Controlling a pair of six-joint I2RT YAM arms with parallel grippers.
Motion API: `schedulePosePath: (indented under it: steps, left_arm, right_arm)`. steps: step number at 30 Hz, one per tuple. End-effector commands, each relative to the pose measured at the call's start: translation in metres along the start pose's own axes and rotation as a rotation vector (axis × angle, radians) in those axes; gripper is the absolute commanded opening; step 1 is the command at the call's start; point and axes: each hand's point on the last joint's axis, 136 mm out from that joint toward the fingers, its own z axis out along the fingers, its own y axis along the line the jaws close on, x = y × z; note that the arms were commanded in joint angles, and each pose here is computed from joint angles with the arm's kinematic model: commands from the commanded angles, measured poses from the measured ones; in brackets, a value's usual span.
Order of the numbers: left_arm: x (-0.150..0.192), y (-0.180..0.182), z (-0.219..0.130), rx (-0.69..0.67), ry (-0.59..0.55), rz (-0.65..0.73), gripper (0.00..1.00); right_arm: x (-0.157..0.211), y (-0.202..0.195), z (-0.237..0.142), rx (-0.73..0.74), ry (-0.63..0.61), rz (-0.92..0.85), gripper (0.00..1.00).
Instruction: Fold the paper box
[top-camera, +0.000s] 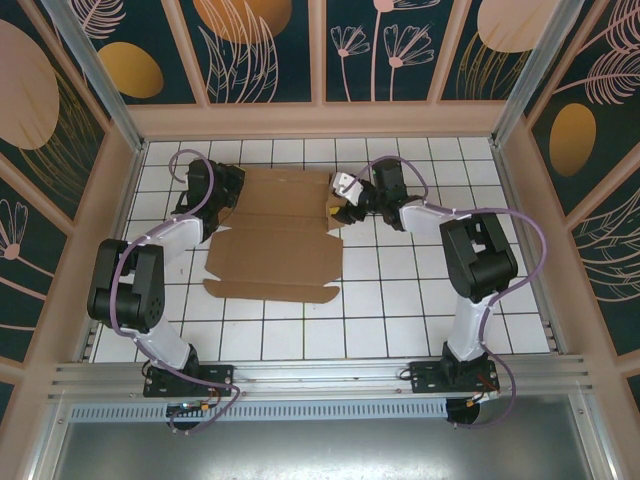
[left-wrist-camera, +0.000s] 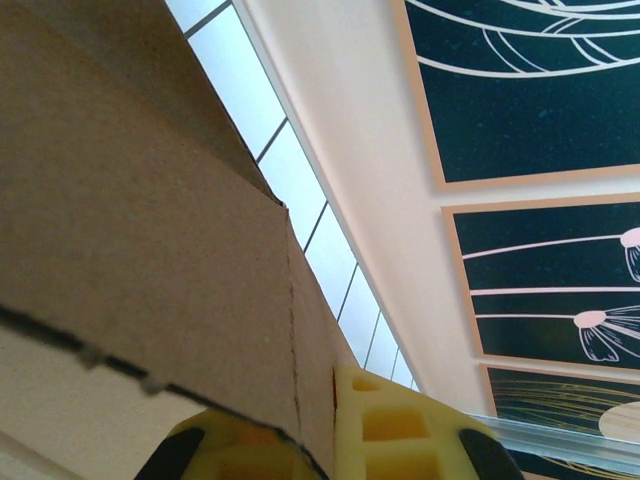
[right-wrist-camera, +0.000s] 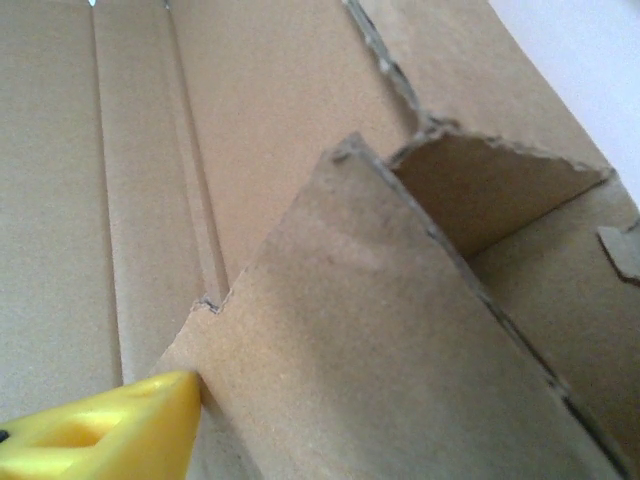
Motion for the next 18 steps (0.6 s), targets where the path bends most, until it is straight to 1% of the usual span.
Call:
schedulePosePath:
  steps: [1,7,11,14,18]
  left_arm:
    - [0.014,0.040,0.010,-0.124,0.060,-0.028,0.00]
    - [0.011,0.039,0.009,-0.125,0.043,-0.019,0.00]
    - [0.010,0.035,0.009,-0.107,0.039,-0.026,0.00]
    - [0.010,0.033,0.008,-0.102,0.037,-0.021,0.00]
    - [0.007,0.032,0.008,-0.101,0.029,-0.014,0.00]
  right_arm:
    - [-0.021,0.006,-0.009,-0.013,-0.061,0.016,0.68]
    - [-0.036,0.013,-0.016,-0.026,-0.114,0.050,0.66]
    - [-0.038,0.024,-0.011,-0.047,-0.107,0.074,0.65]
    - [-0.042,0.032,-0.009,-0.065,-0.112,0.081,0.67]
    - [-0.049,0.036,-0.016,-0.081,-0.141,0.112,0.70]
